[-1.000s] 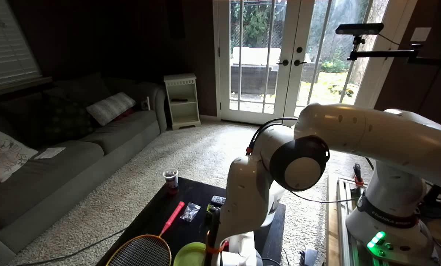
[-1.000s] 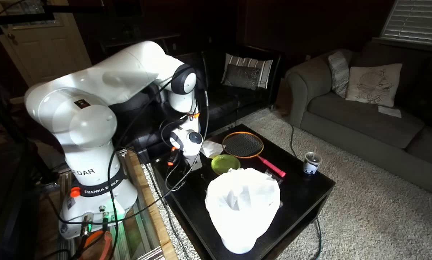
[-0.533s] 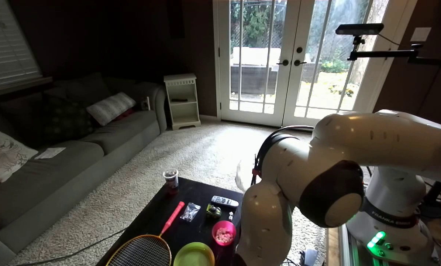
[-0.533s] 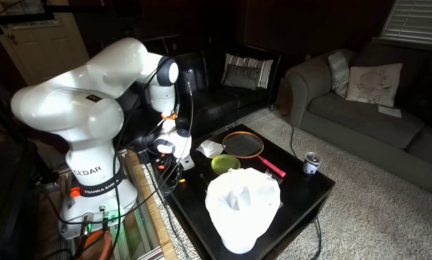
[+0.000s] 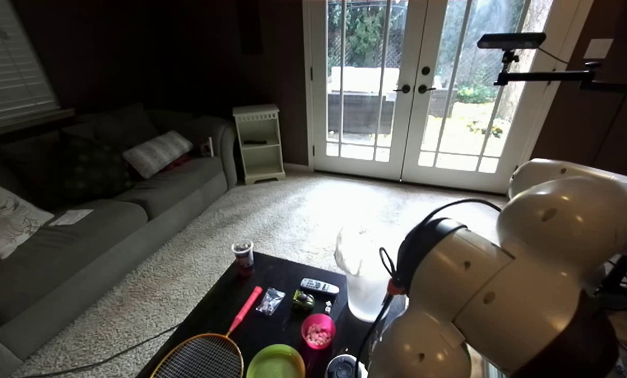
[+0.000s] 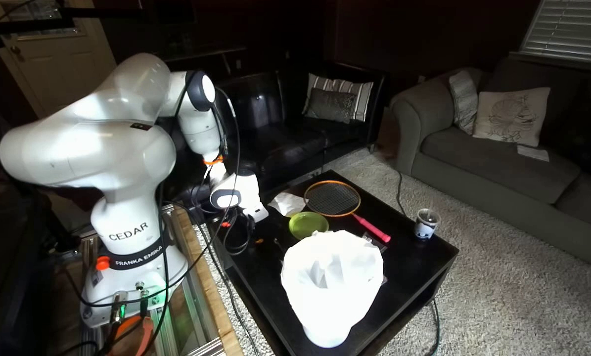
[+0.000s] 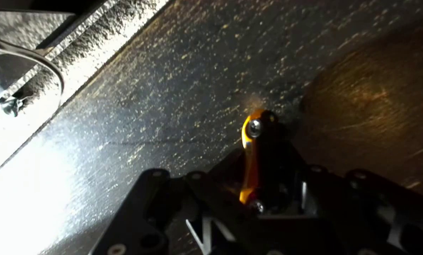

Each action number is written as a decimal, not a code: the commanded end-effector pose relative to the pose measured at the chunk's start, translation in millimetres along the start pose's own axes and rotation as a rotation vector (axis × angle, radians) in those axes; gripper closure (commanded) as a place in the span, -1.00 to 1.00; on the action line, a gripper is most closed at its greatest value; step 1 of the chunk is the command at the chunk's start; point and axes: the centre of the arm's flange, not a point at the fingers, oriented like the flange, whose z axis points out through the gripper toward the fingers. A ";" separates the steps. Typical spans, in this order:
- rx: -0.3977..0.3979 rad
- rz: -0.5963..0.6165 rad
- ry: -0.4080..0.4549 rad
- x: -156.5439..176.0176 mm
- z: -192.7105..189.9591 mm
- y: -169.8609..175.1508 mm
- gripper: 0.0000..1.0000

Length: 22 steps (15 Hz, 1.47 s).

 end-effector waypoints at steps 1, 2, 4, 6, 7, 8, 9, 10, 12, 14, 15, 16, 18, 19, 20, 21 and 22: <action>-0.067 -0.014 0.090 0.5 7.5 -25.8 0.85; -0.084 -0.022 0.117 -0.1 9.4 -27.1 0.85; -0.118 -0.035 0.176 -0.4 11.3 -32.0 0.85; -0.146 -0.050 0.223 -3.0 14.2 -37.3 0.85; -0.161 -0.060 0.244 -5.0 16.1 -39.5 0.85; -0.173 -0.068 0.260 -7.6 17.5 -42.0 0.85; -0.190 -0.078 0.280 -9.5 20.1 -44.4 0.85; -0.203 -0.094 0.302 -12.4 21.0 -45.9 0.85; -0.224 -0.118 0.330 -18.0 21.5 -49.8 0.85; -0.243 -0.140 0.355 -20.9 23.1 -53.6 0.85; -0.254 -0.151 0.366 -22.3 25.0 -55.2 0.85; -0.265 -0.161 0.378 -22.9 26.6 -56.4 0.85; -0.278 -0.171 0.391 -25.9 31.4 -58.6 0.85; -0.284 -0.173 0.400 -27.5 33.7 -59.4 0.85; -0.290 -0.171 0.404 -28.7 36.7 -60.0 0.85; -0.294 -0.169 0.412 -30.0 38.5 -60.2 0.81; -0.297 -0.162 0.426 -31.4 40.0 -60.9 0.85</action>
